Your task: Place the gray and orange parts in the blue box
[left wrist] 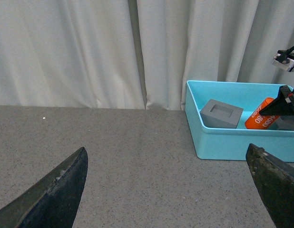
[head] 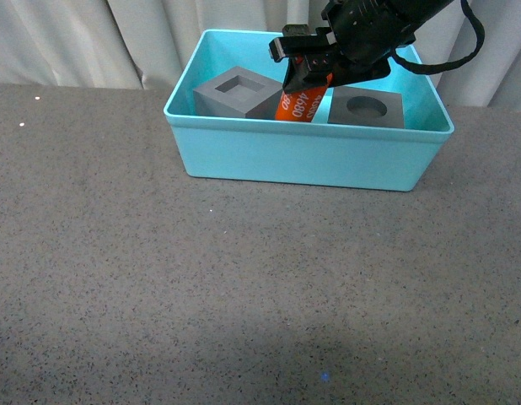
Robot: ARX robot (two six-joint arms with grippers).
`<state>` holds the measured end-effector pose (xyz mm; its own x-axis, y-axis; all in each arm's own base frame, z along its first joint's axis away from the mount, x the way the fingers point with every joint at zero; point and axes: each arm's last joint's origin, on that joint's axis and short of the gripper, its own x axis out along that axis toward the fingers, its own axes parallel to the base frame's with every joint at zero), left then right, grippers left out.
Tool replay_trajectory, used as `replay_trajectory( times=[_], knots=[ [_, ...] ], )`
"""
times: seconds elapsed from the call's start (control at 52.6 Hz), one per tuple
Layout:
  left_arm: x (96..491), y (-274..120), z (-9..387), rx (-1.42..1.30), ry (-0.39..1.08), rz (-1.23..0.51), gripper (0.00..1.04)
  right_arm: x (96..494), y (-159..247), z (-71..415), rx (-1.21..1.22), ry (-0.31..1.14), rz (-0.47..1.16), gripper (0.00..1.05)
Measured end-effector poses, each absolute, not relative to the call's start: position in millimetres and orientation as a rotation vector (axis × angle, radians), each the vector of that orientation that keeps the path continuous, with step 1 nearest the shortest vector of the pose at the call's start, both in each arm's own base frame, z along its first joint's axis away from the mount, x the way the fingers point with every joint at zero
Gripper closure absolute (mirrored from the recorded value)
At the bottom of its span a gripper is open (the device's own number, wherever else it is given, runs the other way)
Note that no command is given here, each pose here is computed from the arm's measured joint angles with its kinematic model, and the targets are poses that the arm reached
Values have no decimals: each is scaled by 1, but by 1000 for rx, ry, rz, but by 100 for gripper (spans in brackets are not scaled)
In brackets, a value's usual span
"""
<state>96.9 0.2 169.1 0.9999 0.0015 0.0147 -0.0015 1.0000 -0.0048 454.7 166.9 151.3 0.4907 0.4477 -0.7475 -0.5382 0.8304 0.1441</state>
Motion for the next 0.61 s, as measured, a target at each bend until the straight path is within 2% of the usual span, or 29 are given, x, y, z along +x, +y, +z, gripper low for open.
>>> replay_trajectory(
  times=[0.609],
  knots=[
    [97,0,169,-5,-15,1,7,470,181,126,-148,949,601,59]
  ],
)
